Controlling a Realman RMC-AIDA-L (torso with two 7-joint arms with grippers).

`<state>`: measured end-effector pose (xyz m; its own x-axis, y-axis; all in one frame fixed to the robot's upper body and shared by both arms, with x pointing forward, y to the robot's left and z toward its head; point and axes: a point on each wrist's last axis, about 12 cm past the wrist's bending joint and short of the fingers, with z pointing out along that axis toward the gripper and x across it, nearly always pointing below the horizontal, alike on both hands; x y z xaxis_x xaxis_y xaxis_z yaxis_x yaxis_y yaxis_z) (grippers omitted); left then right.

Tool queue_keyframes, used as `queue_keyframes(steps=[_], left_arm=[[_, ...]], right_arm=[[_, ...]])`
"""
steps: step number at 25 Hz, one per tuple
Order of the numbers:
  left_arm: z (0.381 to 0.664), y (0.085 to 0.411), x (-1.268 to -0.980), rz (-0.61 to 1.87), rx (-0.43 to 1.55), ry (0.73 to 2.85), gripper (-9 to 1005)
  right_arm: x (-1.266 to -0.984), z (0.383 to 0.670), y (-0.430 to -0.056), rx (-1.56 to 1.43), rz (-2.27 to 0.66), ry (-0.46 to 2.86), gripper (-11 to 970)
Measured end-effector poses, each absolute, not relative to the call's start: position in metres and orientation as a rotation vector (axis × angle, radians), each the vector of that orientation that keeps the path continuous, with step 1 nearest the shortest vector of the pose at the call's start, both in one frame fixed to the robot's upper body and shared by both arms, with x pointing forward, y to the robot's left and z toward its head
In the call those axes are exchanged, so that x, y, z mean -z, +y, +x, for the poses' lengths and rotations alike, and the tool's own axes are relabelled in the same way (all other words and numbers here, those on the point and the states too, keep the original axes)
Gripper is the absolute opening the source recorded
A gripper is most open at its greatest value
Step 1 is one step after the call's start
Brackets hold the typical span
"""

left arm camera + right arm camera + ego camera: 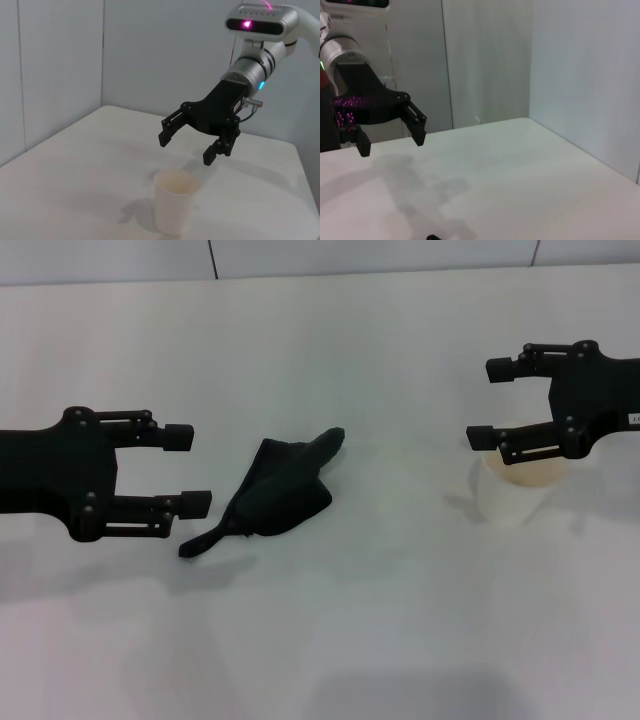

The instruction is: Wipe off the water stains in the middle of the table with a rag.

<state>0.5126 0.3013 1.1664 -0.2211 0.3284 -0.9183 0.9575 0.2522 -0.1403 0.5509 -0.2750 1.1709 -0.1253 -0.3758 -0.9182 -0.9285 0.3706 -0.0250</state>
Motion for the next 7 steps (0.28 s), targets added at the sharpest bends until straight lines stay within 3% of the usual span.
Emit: queue_keyframes(steps=[7], left_arm=[[0.5127,0.3014,-1.1664,1.198,0.973,1.71,741]], right_arm=[[-1.1716,0.5518,-0.2744,-0.739,-1.166,1.698,855]])
